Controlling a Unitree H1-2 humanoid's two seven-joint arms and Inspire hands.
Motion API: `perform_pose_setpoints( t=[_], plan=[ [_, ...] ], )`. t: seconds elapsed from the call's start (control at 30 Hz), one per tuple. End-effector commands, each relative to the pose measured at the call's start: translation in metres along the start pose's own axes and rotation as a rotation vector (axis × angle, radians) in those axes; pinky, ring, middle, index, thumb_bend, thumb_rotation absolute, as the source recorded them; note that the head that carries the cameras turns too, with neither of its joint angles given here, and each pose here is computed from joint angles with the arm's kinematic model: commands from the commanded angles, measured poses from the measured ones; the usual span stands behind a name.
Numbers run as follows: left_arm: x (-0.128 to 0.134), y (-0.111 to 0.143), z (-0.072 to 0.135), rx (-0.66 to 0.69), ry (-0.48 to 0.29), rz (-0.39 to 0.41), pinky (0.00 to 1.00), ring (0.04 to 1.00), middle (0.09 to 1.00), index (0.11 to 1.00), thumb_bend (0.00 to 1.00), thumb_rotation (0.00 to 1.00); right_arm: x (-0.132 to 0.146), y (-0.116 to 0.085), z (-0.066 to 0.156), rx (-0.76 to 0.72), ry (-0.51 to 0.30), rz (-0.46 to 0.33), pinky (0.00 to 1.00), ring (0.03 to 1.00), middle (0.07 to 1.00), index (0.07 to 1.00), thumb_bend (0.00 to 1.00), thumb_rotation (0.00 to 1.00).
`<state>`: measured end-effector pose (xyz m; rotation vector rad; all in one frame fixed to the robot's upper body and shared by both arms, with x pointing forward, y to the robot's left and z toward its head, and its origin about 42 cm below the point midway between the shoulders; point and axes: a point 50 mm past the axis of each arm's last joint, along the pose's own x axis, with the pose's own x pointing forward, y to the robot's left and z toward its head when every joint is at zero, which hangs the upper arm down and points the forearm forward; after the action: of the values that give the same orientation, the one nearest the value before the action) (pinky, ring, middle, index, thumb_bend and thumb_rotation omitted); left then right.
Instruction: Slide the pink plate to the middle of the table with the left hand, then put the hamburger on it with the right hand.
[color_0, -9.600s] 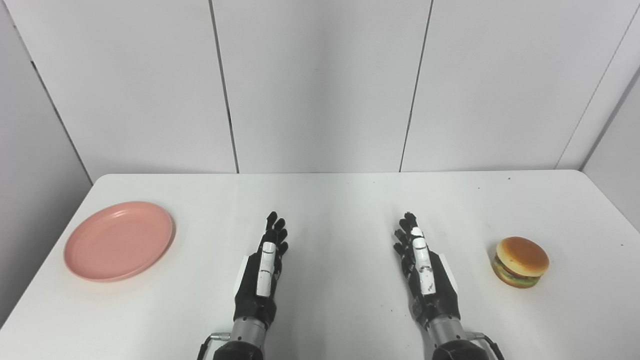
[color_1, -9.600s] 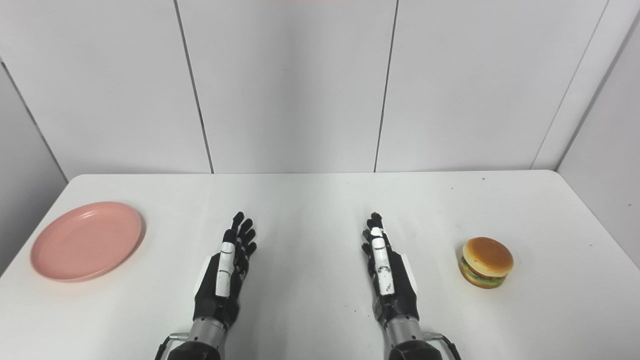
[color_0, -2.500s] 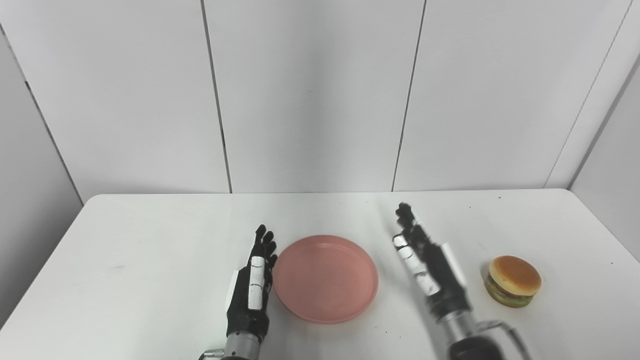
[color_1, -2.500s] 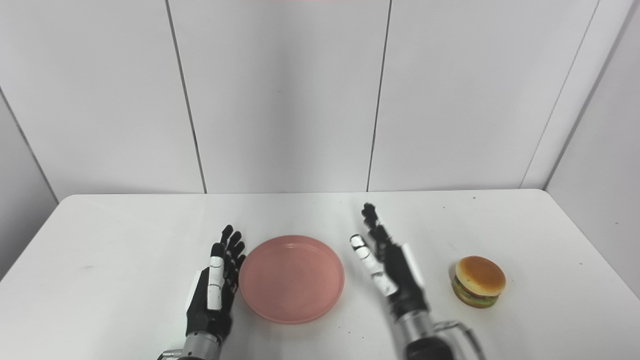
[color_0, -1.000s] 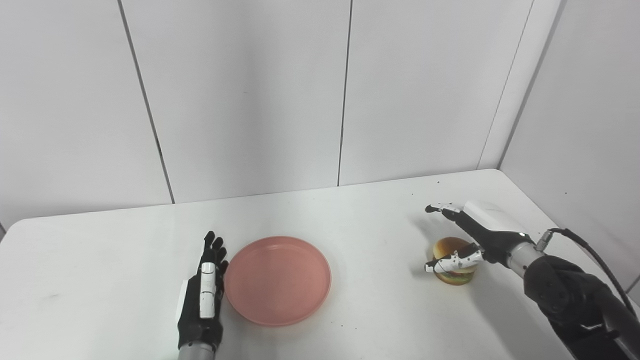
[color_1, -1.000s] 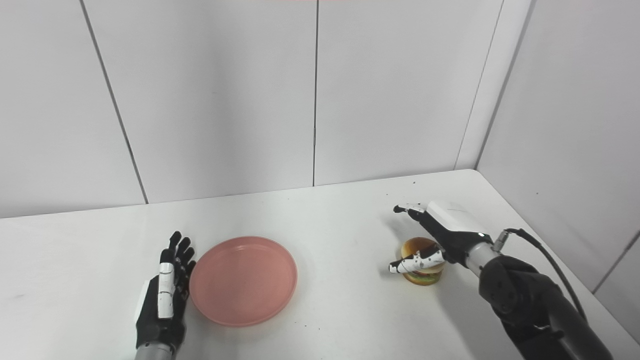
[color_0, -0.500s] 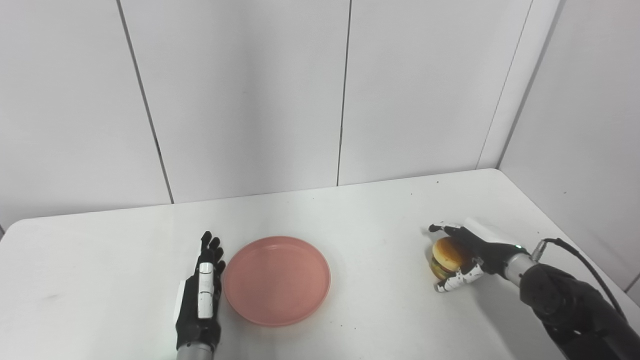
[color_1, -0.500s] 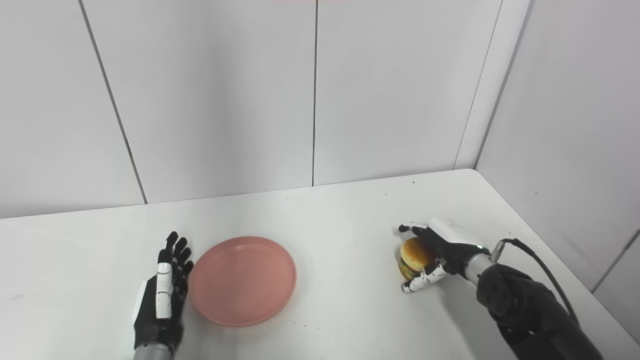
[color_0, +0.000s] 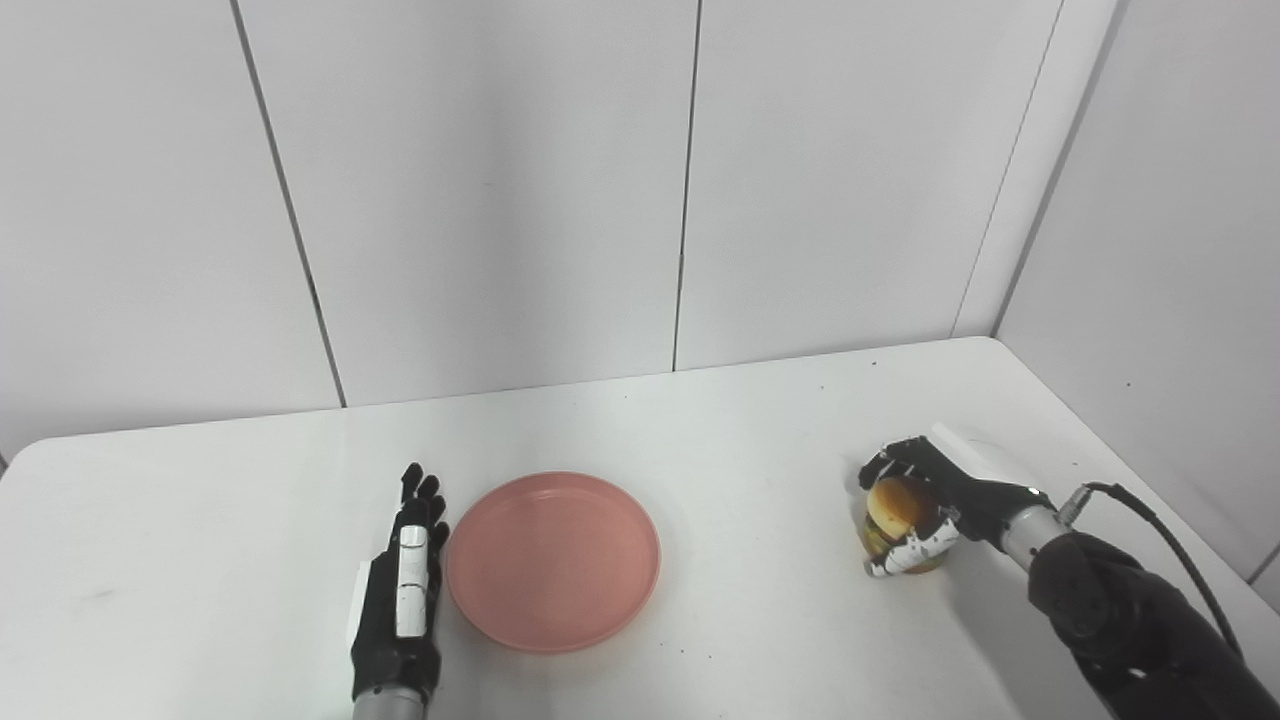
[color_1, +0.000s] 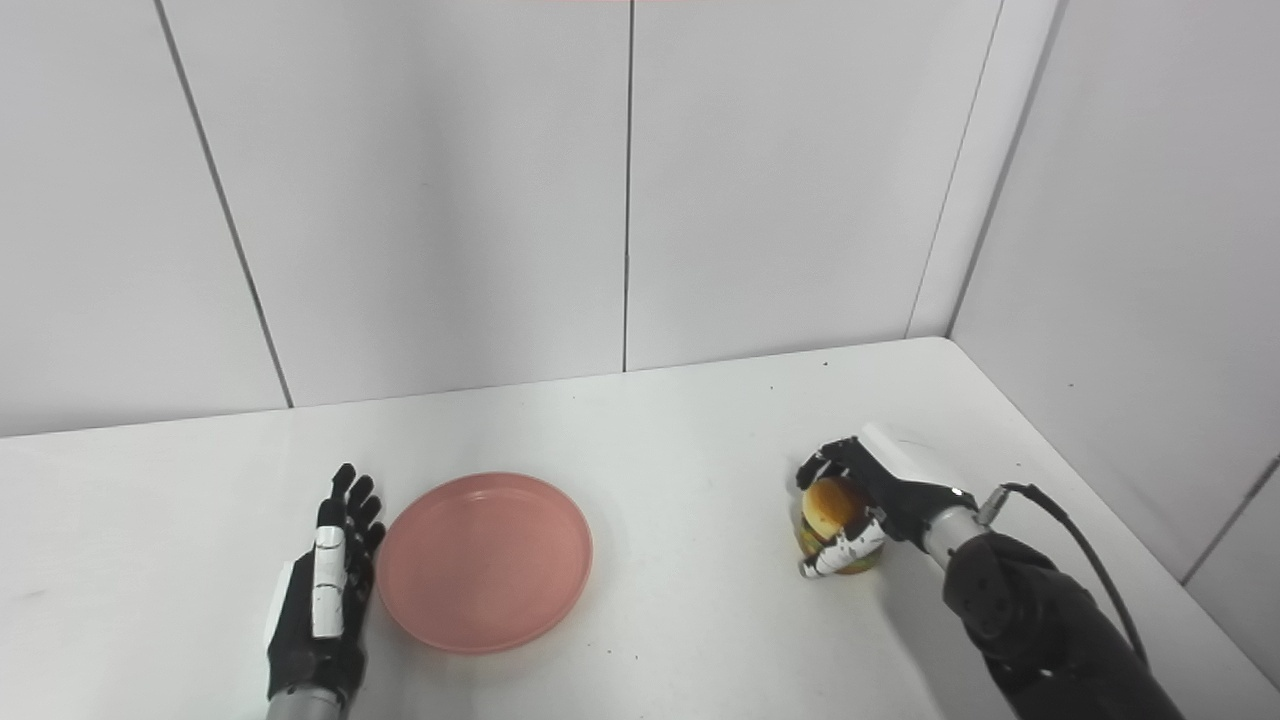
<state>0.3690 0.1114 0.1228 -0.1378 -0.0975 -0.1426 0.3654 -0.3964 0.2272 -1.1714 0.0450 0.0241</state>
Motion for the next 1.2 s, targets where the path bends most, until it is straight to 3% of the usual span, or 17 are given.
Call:
perform_pose_setpoints(
  t=[0.0, 0.23, 0.47, 0.57, 0.83, 1.0, 1.17],
  plan=[
    [-0.016, 0.008, -0.020, 0.000, 0.063, 0.024, 1.00, 1.000, 1.000, 1.000, 0.75, 1.00, 0.006, -0.024, 0.009, 0.009, -0.070, -0.127, 0.41, 0.466, 0.473, 0.511, 0.52, 0.00],
    [-0.017, 0.002, -0.020, 0.006, 0.064, 0.024, 1.00, 1.000, 1.000, 1.000, 0.75, 1.00, 0.010, -0.030, 0.035, 0.029, -0.163, -0.202, 0.31, 0.376, 0.456, 0.517, 0.52, 0.00],
    [-0.017, -0.005, -0.021, -0.019, 0.074, 0.032, 1.00, 1.000, 1.000, 1.000, 0.72, 1.00, 0.017, -0.036, 0.070, 0.051, -0.333, -0.232, 0.30, 0.369, 0.447, 0.512, 0.52, 0.00],
    [-0.016, -0.007, -0.022, -0.017, 0.074, 0.038, 1.00, 1.000, 1.000, 1.000, 0.73, 1.00, 0.022, -0.039, 0.103, 0.059, -0.438, -0.215, 0.34, 0.407, 0.463, 0.505, 0.52, 0.00],
    [-0.017, -0.014, -0.024, -0.035, 0.064, 0.057, 1.00, 1.000, 1.000, 1.000, 0.72, 1.00, 0.029, -0.037, 0.172, 0.089, -0.622, -0.160, 0.29, 0.360, 0.451, 0.507, 0.52, 0.00],
    [-0.016, -0.017, -0.026, -0.036, 0.071, 0.052, 1.00, 1.000, 1.000, 1.000, 0.72, 1.00, 0.032, -0.025, 0.209, 0.095, -0.731, -0.099, 0.28, 0.346, 0.448, 0.507, 0.52, 0.00],
    [-0.016, -0.024, -0.023, -0.030, 0.079, 0.048, 1.00, 1.000, 1.000, 1.000, 0.71, 1.00, 0.030, -0.006, 0.236, 0.078, -0.770, -0.028, 0.26, 0.323, 0.419, 0.505, 0.52, 0.00]
  ],
)
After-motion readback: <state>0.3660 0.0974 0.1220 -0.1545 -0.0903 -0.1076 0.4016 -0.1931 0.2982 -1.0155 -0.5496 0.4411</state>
